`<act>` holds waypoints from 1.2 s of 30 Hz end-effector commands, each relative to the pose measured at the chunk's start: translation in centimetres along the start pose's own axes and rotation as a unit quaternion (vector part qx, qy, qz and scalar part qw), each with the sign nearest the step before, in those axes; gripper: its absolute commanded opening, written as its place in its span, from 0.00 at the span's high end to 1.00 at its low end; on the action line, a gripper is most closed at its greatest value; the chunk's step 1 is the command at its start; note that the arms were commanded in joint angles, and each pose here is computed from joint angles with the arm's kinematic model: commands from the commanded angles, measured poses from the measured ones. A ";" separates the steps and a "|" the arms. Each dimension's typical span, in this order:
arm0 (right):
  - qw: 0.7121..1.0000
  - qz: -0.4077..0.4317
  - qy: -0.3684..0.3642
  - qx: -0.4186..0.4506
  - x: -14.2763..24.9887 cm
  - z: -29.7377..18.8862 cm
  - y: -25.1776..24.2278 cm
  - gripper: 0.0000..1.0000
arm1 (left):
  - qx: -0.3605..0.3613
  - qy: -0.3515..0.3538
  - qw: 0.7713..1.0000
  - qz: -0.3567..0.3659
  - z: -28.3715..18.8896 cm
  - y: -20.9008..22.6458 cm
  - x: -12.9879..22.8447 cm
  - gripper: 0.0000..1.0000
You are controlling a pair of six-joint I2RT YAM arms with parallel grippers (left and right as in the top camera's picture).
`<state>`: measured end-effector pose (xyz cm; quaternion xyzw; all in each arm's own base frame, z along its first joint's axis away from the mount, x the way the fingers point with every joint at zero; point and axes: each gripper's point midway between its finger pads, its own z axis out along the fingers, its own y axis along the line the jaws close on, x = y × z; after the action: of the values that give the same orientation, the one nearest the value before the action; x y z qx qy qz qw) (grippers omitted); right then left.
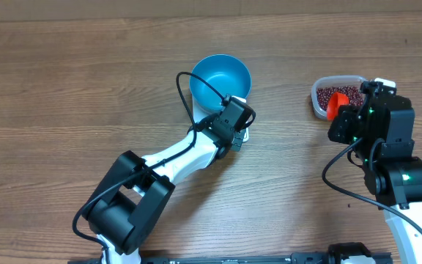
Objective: Scoop item into bowl and weigh 150g on scale
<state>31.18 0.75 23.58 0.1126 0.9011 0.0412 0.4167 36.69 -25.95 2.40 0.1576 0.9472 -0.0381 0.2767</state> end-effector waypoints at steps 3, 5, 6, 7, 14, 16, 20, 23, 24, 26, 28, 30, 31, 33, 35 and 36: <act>1.000 0.002 -0.021 -0.005 -1.5 -1.0 0.2 0.96 | -0.020 -0.002 1.000 -0.004 0.4 0.7 0.1 0.96; 1.000 0.002 -0.021 -0.005 -1.5 -1.0 0.2 0.96 | -0.021 -0.002 1.000 -0.004 0.7 0.7 0.2 0.96; 1.000 0.002 -0.021 -0.005 -1.5 -1.0 0.2 0.96 | -0.021 -0.001 1.000 -0.004 0.7 0.6 0.3 0.96; 1.000 0.002 -0.021 -0.005 -1.5 -1.0 0.2 0.96 | -0.021 -0.001 1.000 -0.004 0.7 0.6 0.3 0.96; 1.000 0.002 -0.021 -0.005 -1.5 -1.0 0.3 0.96 | -0.021 -0.002 1.000 -0.003 0.7 0.6 0.3 0.96; 1.000 0.002 -0.021 -0.005 -1.5 -1.0 0.2 0.96 | -0.021 -0.002 1.000 -0.004 0.7 0.7 0.3 0.96; 1.000 0.002 -0.019 -0.004 -1.4 -1.0 0.2 0.96 | -0.021 -0.002 1.000 -0.004 0.7 0.6 0.2 0.96; 1.000 0.002 -0.017 -0.004 -1.3 -1.0 0.2 0.96 | -0.021 -0.002 1.000 -0.004 0.7 0.6 0.2 0.96; 1.000 0.002 -0.017 -0.004 -1.3 -1.0 0.2 0.96 | -0.023 -0.004 1.000 -0.003 0.7 0.7 0.1 0.96; 1.000 0.002 -0.017 -0.004 -1.3 -1.0 0.2 0.96 | -0.031 -0.007 0.999 -0.004 0.9 1.0 0.1 0.96; 1.000 0.002 -0.017 -0.004 -1.3 -1.0 0.2 0.96 | -0.032 -0.008 0.999 -0.002 1.0 1.0 0.1 0.96; 1.000 0.002 -0.017 -0.004 -1.3 -1.0 0.2 0.96 | -0.032 -0.008 0.999 -0.002 1.0 1.0 0.0 0.96; 1.000 0.002 -0.017 -0.004 -1.3 -1.0 0.2 0.96 | -0.032 -0.008 0.999 -0.002 1.0 1.0 0.0 0.96; 1.000 0.002 -0.017 -0.004 -1.3 -1.0 0.2 0.96 | -0.032 -0.009 0.999 -0.002 1.0 1.0 0.0 0.96; 1.000 0.002 -0.017 -0.004 -1.3 -1.0 0.2 0.96 | -0.032 -0.009 0.999 -0.002 1.0 1.0 0.0 0.96; 1.000 0.002 -0.017 -0.004 -1.3 -1.0 0.2 0.96 | -0.032 -0.009 0.999 -0.002 1.0 1.0 0.0 0.96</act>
<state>30.96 0.74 23.33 0.1128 0.9039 0.0404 0.4107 37.44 -25.58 2.32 0.1501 0.9443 -0.0220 0.2921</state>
